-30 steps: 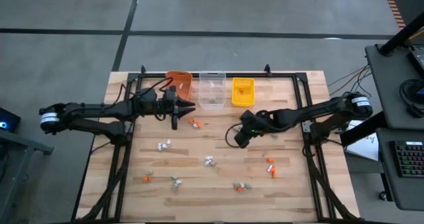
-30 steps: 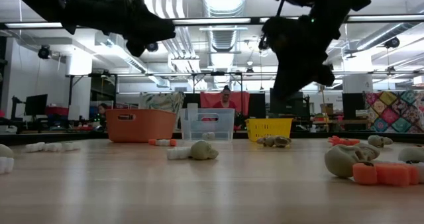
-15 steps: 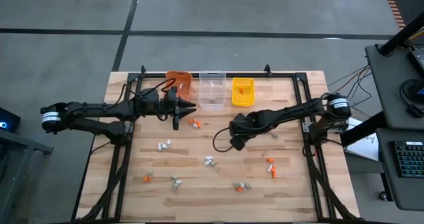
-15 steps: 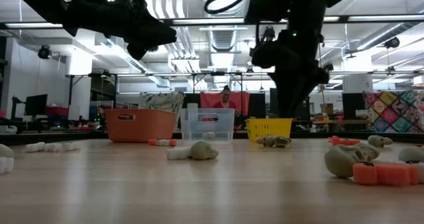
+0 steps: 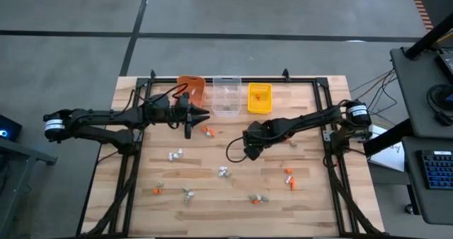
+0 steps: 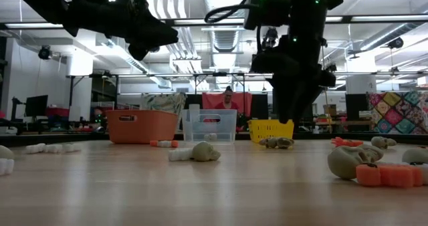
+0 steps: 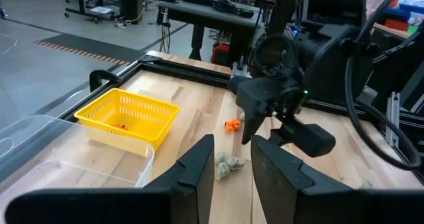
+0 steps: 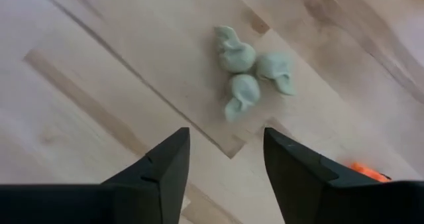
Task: Sort Halloween decoration
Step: Put the gray skull toy into the transparent bin
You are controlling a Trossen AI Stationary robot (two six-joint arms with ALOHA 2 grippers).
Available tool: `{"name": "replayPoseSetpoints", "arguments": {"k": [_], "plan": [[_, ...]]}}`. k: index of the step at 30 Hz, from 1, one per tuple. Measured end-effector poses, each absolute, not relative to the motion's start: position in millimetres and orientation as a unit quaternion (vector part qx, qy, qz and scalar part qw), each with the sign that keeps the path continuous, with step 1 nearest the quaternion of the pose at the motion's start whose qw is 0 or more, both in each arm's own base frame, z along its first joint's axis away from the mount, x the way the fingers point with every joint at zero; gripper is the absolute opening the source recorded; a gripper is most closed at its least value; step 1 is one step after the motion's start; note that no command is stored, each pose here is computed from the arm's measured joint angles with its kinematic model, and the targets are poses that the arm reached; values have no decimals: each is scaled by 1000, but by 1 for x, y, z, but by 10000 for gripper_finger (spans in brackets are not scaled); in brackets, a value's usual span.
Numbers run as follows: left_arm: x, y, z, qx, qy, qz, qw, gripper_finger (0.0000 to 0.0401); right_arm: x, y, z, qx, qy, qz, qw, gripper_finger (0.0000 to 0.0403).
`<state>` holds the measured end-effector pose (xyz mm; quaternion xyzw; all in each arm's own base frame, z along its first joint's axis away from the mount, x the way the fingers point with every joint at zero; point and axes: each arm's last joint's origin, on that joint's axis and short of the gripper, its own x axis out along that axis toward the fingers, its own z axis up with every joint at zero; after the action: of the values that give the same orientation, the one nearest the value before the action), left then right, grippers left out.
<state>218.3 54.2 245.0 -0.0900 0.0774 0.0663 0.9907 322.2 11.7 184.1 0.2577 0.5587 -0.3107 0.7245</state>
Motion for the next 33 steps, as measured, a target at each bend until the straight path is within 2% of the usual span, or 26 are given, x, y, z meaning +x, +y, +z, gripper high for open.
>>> {"name": "replayPoseSetpoints", "arguments": {"k": [9,24,33], "plan": [[218,54,245,-90,77,67,991,81,321,6,179,267,546,-343,716,178],[218,54,245,-86,77,67,991,81,332,5,153,259,558,-342,710,175],[218,54,245,-86,76,67,991,81,336,3,140,257,566,-347,702,147]]}}
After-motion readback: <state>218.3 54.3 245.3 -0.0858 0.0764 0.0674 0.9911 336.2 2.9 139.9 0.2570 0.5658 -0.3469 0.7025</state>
